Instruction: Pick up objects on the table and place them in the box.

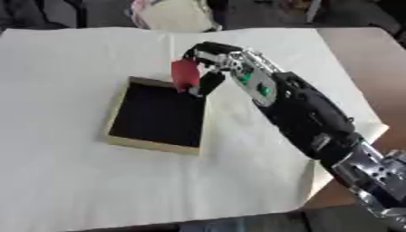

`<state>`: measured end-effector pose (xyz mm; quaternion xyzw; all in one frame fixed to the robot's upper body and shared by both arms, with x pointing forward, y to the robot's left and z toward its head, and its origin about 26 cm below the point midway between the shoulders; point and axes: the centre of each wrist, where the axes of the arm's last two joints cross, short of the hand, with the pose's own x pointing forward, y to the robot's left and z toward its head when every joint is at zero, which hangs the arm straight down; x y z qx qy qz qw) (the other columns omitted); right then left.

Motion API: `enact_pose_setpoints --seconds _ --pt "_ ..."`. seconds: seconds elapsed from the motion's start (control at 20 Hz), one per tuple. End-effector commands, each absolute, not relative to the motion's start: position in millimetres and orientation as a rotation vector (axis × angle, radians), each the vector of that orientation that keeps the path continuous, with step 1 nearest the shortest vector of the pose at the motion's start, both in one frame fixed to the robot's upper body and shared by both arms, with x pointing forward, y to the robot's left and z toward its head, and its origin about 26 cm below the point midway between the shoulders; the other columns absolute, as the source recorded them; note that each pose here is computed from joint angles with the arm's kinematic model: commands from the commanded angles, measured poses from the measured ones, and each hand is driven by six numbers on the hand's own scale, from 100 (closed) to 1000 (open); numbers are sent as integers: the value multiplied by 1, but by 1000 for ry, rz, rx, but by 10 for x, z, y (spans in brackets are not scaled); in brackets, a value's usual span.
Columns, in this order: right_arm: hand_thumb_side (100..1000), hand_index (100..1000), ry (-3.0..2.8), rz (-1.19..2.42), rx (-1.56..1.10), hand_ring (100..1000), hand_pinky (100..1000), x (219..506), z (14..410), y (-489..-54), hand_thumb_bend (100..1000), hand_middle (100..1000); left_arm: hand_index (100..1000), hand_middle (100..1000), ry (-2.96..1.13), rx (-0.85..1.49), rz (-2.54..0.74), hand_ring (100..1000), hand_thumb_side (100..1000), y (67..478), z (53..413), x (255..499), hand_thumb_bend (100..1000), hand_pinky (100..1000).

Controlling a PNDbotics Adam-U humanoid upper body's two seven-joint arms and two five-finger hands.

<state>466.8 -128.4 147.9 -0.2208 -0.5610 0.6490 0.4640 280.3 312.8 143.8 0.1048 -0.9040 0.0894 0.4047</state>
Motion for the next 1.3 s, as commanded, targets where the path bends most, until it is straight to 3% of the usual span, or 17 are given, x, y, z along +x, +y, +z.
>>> enact_pose_setpoints --seconds 0.05,0.8,1.1,1.3 --pt "229 630 -1395 1629 -560 837 759 4681 1489 -1197 100 785 799 588 -2302 260 205 514 470 3124 1495 2803 212 820" --pt "298 647 -1559 1834 -655 854 788 4371 1927 -801 100 817 798 589 -2299 263 200 515 470 3129 1488 2800 212 820" --pt "292 691 -1513 1895 -567 855 787 4325 1820 -727 100 822 799 590 -2301 260 198 516 470 3122 1498 2805 212 820" --pt "299 764 -1488 1904 -558 856 791 4333 1738 -737 183 826 799 590 -2301 264 198 516 467 3128 1496 2800 214 819"
